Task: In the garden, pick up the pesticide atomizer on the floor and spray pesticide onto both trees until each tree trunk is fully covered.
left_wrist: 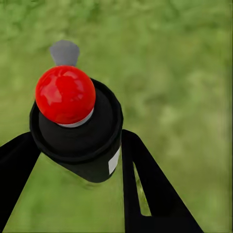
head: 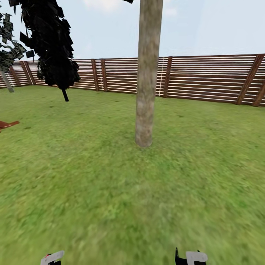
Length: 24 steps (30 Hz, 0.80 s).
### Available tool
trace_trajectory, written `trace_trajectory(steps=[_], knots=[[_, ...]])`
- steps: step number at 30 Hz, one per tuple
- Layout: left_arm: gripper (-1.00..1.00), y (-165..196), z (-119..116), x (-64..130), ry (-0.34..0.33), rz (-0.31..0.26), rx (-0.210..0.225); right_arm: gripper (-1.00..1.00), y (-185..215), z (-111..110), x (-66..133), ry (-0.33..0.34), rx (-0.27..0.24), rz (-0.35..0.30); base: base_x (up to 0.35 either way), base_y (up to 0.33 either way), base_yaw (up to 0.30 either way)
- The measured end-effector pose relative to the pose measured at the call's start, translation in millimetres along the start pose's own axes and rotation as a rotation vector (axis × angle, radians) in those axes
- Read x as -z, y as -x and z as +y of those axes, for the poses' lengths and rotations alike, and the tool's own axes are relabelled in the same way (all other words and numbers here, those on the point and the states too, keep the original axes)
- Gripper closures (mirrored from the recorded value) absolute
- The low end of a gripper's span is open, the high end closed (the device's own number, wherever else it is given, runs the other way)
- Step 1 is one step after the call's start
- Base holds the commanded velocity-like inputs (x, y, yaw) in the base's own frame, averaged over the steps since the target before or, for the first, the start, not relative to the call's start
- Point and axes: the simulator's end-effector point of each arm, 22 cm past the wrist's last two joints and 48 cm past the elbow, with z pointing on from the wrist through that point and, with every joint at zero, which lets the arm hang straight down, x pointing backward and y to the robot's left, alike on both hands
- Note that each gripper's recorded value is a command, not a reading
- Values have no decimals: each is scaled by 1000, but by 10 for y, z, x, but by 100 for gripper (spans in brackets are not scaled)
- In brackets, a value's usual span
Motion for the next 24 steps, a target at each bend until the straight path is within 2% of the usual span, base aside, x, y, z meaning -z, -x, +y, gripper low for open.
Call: trace_trajectory(steps=[14,17,19,21,24], knots=[[100,-5,-16,3,-3,0,0,-100,-1,1,1,0,0,0,338,0,0],[100,-5,-17,3,-4,0,-1,-100,26,-58,-24,-11,-1,-7,338,0,0],[100,-4,-17,3,-4,0,-1,-100,186,-177,-108,-35,-4,-47,338,0,0],[100,-3,-17,3,-4,0,-1,-100,370,-184,-168,-37,-2,-90,338,0,0],[100,-5,-25,4,-5,-1,0,-100,222,-127,-112,-18,8,-58,338,0,0]])
